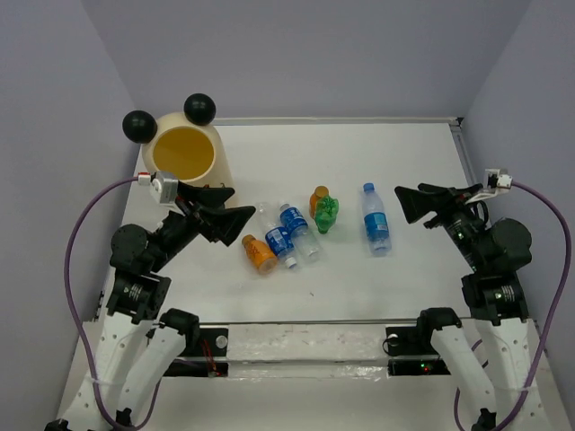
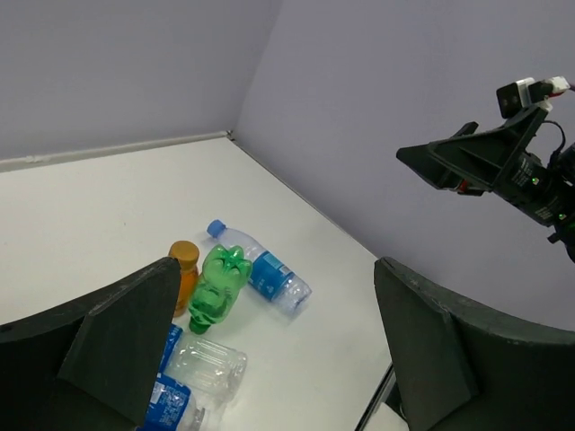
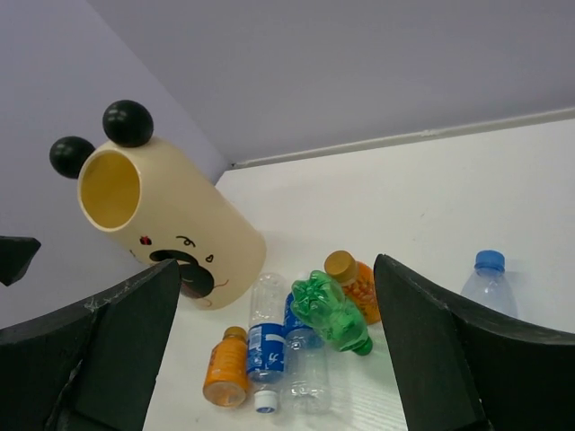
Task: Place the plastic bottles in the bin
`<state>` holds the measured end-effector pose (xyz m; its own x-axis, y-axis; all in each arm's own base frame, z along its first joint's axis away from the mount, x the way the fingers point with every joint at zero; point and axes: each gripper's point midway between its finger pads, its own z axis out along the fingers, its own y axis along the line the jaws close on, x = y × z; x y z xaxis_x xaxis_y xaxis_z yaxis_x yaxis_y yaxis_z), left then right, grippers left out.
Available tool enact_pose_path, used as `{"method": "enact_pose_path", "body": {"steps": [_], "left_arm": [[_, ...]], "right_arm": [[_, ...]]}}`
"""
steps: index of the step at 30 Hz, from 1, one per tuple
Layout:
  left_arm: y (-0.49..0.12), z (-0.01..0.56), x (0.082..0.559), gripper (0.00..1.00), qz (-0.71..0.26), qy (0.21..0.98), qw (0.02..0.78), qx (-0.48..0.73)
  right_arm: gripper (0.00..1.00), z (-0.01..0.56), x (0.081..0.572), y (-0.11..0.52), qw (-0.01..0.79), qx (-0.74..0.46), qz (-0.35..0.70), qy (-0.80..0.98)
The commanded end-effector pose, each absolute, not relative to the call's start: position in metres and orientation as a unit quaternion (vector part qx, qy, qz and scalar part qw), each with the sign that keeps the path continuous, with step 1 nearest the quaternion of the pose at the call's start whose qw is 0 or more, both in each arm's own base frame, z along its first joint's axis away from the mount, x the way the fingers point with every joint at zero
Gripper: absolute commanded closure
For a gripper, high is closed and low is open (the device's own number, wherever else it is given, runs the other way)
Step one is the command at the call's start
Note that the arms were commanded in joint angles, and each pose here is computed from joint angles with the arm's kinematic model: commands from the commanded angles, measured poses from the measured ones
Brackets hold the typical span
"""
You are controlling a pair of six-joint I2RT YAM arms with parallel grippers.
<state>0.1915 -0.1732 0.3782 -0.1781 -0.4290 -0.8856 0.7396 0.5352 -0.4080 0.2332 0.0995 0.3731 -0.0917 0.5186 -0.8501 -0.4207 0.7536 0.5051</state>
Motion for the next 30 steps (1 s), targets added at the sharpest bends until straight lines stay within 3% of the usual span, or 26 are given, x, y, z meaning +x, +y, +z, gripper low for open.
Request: {"method": "enact_pose_path", "body": {"steps": [1,10,13,21,30], "left_arm": [[-0.176,0.396,0.198,0.01,-0.474,0.602,0.631,0.124],[-0.223,0.389,0.228,0.01,-0.514,0.625,0.581,0.092],[-0.241,0.379,0.246,0.01,-0.474,0.654,0.587,0.056],[-0.296,0.299,0.279,0.01,-0.29,0.761,0.578,0.053],[-0.346,0.246,0.31,0.01,-0.16,0.799,0.57,0.103]], "right_arm": [[0.07,0.37,0.231,0.082,0.691,0.055,0.299,0.655],[0.05,0.321,0.235,0.06,0.657,0.092,0.231,0.711],[0.0,0.311,0.234,0.06,0.644,0.094,0.225,0.725],[0.0,0.287,0.232,0.073,0.614,0.08,0.252,0.744],[0.0,0.281,0.23,0.082,0.604,0.059,0.27,0.748]]}}
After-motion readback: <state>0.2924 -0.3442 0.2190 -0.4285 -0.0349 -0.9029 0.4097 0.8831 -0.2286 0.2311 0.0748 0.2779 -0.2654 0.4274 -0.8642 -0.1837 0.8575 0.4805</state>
